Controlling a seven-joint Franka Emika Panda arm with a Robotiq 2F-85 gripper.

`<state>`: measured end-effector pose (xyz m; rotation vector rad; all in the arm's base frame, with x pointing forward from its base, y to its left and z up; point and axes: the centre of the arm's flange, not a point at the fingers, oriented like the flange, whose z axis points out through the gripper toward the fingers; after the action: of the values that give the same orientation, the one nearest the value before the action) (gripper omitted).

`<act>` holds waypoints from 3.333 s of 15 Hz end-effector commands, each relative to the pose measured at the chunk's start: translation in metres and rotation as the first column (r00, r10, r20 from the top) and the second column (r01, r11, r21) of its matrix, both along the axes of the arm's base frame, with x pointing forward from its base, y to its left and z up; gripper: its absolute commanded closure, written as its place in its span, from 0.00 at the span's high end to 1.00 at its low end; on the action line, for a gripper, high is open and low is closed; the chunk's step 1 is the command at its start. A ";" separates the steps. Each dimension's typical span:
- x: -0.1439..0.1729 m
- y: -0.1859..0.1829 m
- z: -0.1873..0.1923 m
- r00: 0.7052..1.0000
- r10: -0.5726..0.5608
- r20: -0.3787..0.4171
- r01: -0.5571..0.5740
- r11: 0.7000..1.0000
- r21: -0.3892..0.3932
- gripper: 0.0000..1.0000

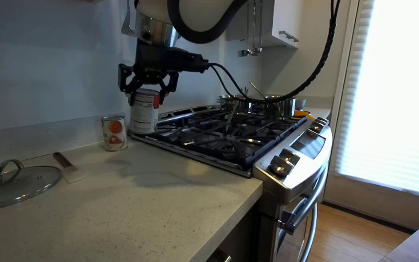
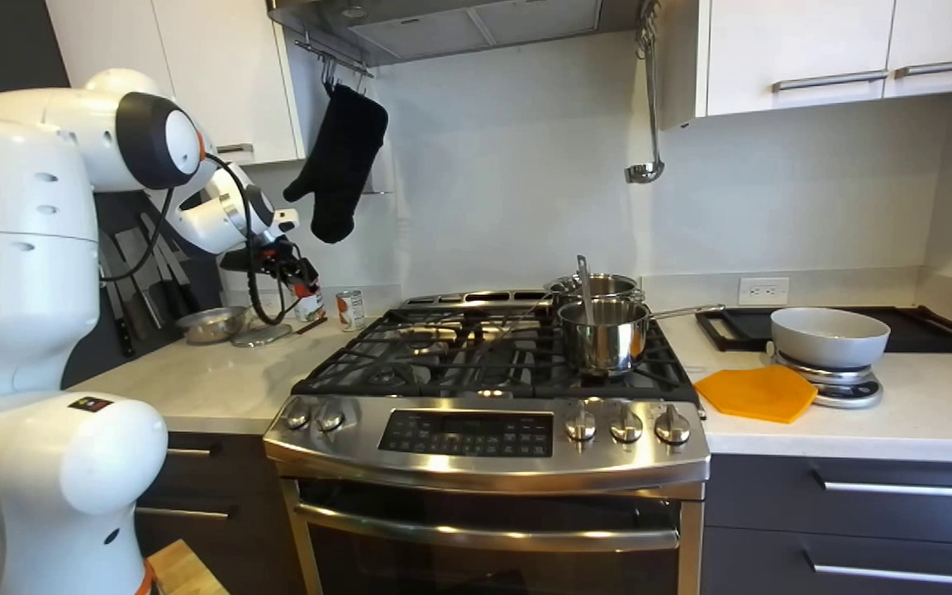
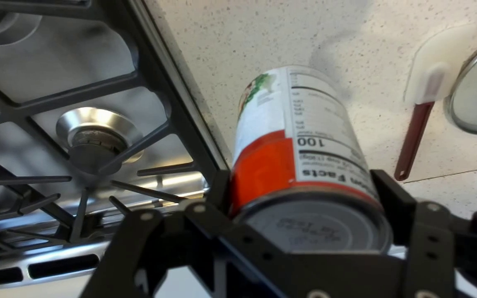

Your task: Pick up the can on the far left and place it on the kitchen counter next to the other can

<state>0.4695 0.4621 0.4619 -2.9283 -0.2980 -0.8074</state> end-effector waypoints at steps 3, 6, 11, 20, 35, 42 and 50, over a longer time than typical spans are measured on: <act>0.043 0.001 -0.010 0.999 -0.036 -0.001 0.036 0.998 -0.045 0.58; 0.064 0.004 -0.017 0.999 -0.026 -0.021 0.025 0.998 -0.053 0.58; 0.083 0.022 -0.029 0.997 0.053 -0.060 -0.057 0.995 -0.078 0.58; 0.108 0.049 -0.051 0.980 0.173 -0.097 -0.184 0.975 -0.121 0.58; 0.138 0.056 -0.078 0.956 0.257 -0.140 -0.274 0.955 -0.116 0.58; 0.138 0.059 -0.072 0.947 0.289 -0.141 -0.306 0.944 -0.124 1.00; 0.117 0.050 -0.074 0.901 0.123 -0.416 -0.199 0.969 -0.144 1.00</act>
<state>0.5885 0.5097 0.3872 -3.0613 -0.6851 -0.3484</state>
